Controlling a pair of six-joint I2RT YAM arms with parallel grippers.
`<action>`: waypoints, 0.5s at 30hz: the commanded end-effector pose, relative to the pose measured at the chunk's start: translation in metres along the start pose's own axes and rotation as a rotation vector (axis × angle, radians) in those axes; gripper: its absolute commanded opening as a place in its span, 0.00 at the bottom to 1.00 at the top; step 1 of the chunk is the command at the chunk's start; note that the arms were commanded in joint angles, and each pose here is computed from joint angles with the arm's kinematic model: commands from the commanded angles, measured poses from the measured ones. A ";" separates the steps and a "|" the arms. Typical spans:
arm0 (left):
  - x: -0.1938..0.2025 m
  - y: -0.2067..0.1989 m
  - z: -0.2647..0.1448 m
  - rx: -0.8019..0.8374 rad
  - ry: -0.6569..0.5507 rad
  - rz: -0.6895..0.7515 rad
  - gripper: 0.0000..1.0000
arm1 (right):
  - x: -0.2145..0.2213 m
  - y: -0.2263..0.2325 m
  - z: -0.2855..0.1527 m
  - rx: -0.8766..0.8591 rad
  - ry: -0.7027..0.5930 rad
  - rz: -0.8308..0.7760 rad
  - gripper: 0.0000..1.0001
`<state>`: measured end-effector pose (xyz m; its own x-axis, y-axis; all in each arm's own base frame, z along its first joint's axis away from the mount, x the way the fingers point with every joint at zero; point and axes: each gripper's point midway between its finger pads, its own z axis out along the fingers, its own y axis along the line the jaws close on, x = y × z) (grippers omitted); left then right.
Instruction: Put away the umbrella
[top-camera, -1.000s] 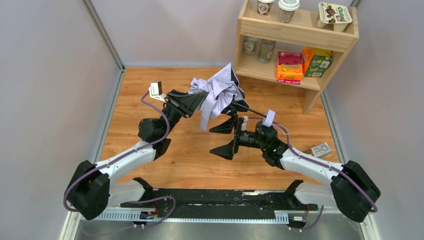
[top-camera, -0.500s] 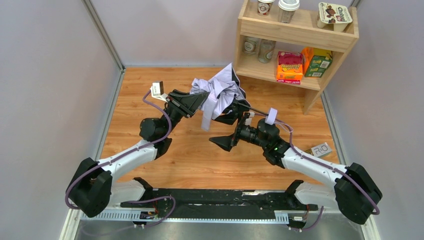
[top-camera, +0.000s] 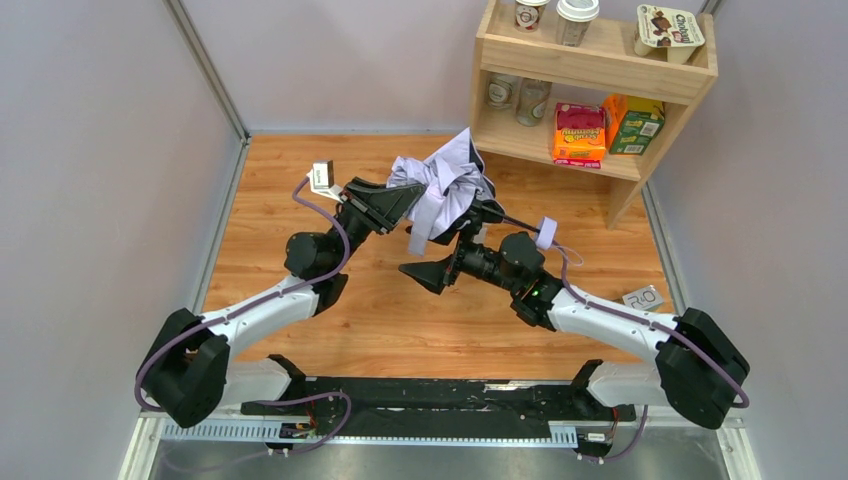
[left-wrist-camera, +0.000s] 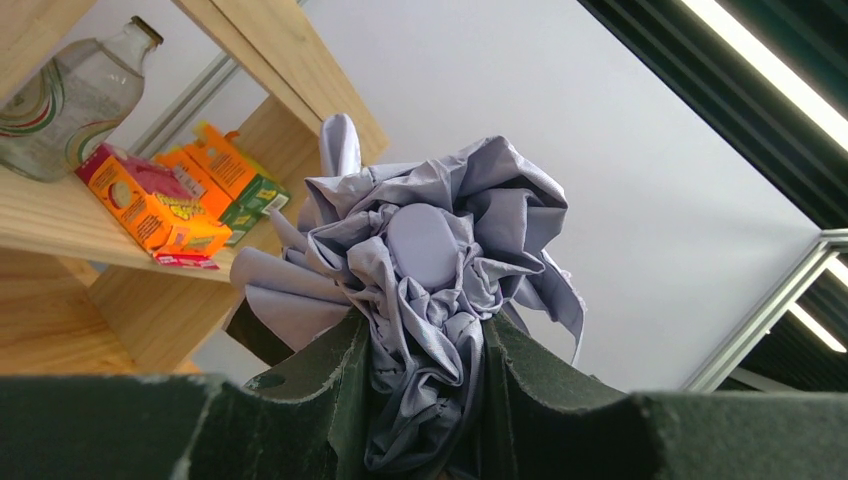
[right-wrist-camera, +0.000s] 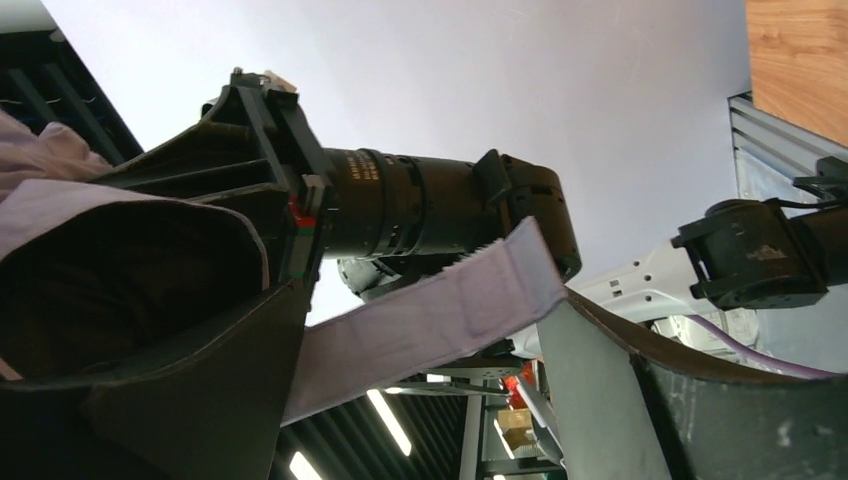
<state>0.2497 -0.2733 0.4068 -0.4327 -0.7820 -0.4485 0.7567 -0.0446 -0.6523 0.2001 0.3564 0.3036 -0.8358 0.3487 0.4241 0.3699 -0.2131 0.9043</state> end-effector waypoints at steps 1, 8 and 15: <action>-0.022 -0.051 0.004 0.197 -0.084 0.078 0.00 | 0.008 0.076 0.000 -0.155 0.067 0.610 0.85; -0.026 -0.055 0.005 0.202 -0.099 0.053 0.00 | -0.002 0.063 -0.003 -0.158 0.010 0.595 0.35; -0.042 -0.072 0.008 0.221 -0.163 -0.067 0.00 | -0.011 0.049 0.000 -0.159 -0.030 0.489 0.00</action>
<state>0.2528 -0.2759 0.4030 -0.4513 -0.7833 -0.4276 0.7317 -0.0505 -0.6798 0.2129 0.3545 0.3225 -0.8167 0.3974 0.4185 0.3208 -0.2902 0.9016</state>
